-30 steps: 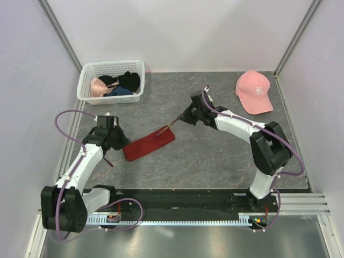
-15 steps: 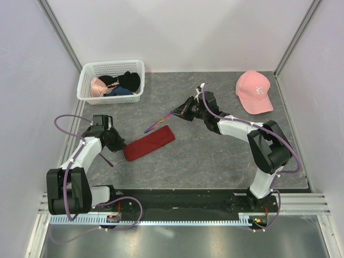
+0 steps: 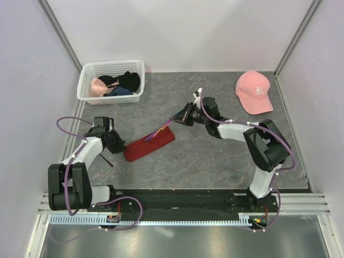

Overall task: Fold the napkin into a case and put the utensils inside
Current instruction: Insert the knife into the folded napkin.

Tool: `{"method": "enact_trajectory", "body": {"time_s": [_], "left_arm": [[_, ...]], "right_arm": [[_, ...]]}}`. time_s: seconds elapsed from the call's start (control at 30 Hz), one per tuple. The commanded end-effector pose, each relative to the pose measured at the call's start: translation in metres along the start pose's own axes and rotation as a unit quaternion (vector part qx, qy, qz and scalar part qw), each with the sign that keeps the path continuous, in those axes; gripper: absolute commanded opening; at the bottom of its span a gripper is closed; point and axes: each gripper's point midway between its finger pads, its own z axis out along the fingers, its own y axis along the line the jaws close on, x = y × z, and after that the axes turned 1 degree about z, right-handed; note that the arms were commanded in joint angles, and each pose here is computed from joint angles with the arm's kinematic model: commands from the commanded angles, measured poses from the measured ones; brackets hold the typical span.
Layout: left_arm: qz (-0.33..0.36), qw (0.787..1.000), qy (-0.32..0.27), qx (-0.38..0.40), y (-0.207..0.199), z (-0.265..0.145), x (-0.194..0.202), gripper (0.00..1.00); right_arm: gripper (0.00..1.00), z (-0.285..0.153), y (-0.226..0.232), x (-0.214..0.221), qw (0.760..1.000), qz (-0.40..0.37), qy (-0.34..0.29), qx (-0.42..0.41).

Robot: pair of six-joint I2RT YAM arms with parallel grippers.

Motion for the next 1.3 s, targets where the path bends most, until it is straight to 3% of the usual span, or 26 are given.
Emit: {"method": "enact_trajectory", "body": {"time_s": [0.0, 0.67, 1.27], "left_arm": [[0.009, 1.000, -0.004, 0.000, 0.004, 0.003, 0.000, 0.02], [0.007, 1.000, 0.001, 0.008, 0.003, 0.005, 0.003, 0.02], [0.005, 1.000, -0.003, 0.016, 0.002, 0.003, 0.006, 0.02]], "right_arm": [[0.00, -0.004, 0.009, -0.006, 0.998, -0.045, -0.002, -0.036], [0.00, 0.010, -0.001, 0.006, 0.998, -0.033, 0.012, -0.057], [0.00, 0.033, -0.006, 0.041, 0.994, 0.071, -0.008, -0.079]]}}
